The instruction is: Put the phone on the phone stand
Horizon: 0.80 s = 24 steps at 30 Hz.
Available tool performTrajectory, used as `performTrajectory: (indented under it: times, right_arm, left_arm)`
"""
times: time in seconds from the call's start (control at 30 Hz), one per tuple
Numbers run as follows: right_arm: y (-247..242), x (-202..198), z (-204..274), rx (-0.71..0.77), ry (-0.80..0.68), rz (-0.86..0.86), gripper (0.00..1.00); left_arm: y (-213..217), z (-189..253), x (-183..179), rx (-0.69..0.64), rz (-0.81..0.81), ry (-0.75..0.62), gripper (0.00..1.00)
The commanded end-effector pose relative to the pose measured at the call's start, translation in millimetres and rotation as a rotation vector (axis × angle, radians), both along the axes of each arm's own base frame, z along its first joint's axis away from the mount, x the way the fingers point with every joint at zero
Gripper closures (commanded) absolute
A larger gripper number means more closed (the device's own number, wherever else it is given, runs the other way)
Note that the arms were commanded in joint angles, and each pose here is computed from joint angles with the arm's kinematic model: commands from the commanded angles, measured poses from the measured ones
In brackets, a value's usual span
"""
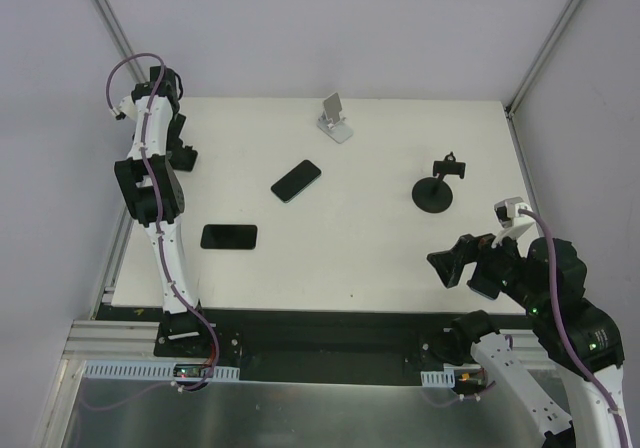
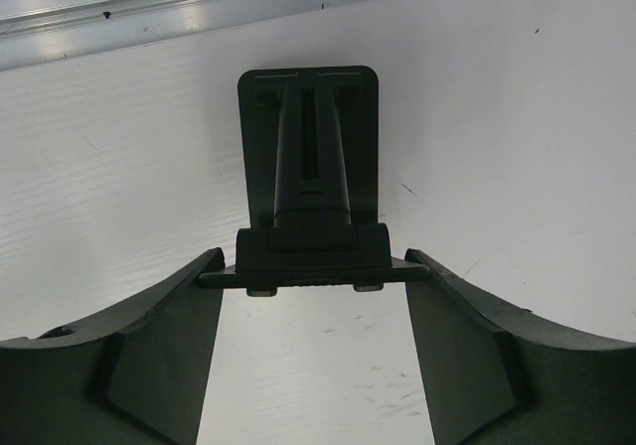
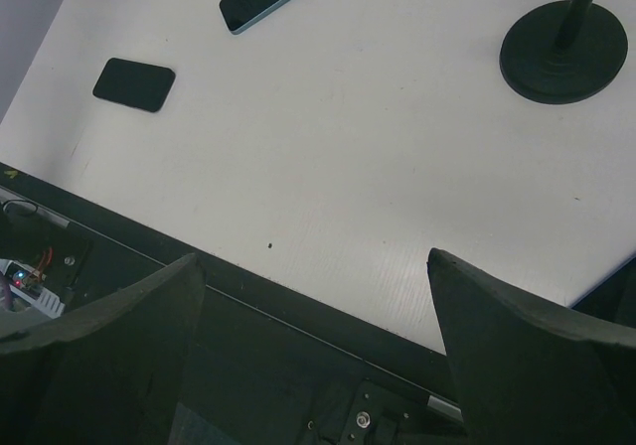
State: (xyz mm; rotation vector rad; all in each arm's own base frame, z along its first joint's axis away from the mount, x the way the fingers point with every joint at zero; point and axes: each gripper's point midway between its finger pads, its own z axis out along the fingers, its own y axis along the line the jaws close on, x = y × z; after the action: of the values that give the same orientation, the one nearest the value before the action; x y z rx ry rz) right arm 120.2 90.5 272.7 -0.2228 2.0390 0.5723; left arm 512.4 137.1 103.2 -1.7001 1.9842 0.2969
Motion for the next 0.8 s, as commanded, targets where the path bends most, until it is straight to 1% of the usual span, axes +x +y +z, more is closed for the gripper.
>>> performTrajectory:
  times: [0.0, 0.17, 0.23, 0.33, 0.37, 0.4, 0.5, 0.57, 0.6, 0.67, 0.7, 0.73, 0.77]
  right_arm:
    - [-1, 4, 4, 0.003, -0.018, -0.014, 0.04]
    - [0, 4, 4, 0.006, -0.013, -0.008, 0.04]
    - [0, 3, 5, 0.006, -0.018, -0.01, 0.04]
    - [0, 2, 6, 0.024, -0.007, -0.021, 0.04]
    - [0, 2, 6, 0.026, -0.006, -0.022, 0.04]
    - [0, 1, 7, 0.027, -0.009, -0.022, 0.04]
    - [1, -1, 9, 0.037, -0.012, -0.014, 0.04]
    - [2, -2, 11, 0.044, -0.015, -0.008, 0.04]
    - [3, -3, 11, 0.046, -0.018, 0.0, 0.04]
    - [3, -3, 10, 0.048, -0.017, 0.003, 0.04]
    - [4, -3, 11, 0.052, -0.02, 0.007, 0.04]
    - [5, -3, 10, 0.053, -0.018, 0.009, 0.04]
    - [5, -3, 10, 0.053, -0.021, 0.01, 0.04]
  left_arm:
    - [8, 15, 5, -0.002, 0.066, -0.055, 1.0]
    - [8, 16, 9, -0.014, 0.079, -0.073, 1.0]
    - [6, 18, 13, -0.024, 0.067, -0.087, 0.98]
    - [4, 15, 15, -0.031, 0.051, -0.082, 0.66]
    - [4, 16, 15, -0.033, 0.042, -0.083, 0.42]
    - [3, 16, 16, -0.031, 0.017, -0.077, 0.31]
    - [0, 26, 16, -0.025, -0.041, -0.084, 0.12]
    - [-1, 39, 14, -0.011, -0.078, -0.102, 0.03]
    - [-1, 44, 13, 0.003, -0.126, -0.096, 0.01]
    - [-4, 59, 6, 0.012, -0.172, -0.106, 0.01]
    - [-6, 54, -4, 0.011, -0.198, -0.072, 0.01]
    - [-9, 75, -11, 0.018, -0.211, -0.106, 0.01]
    - [-14, 81, -13, 0.01, -0.234, -0.13, 0.01]
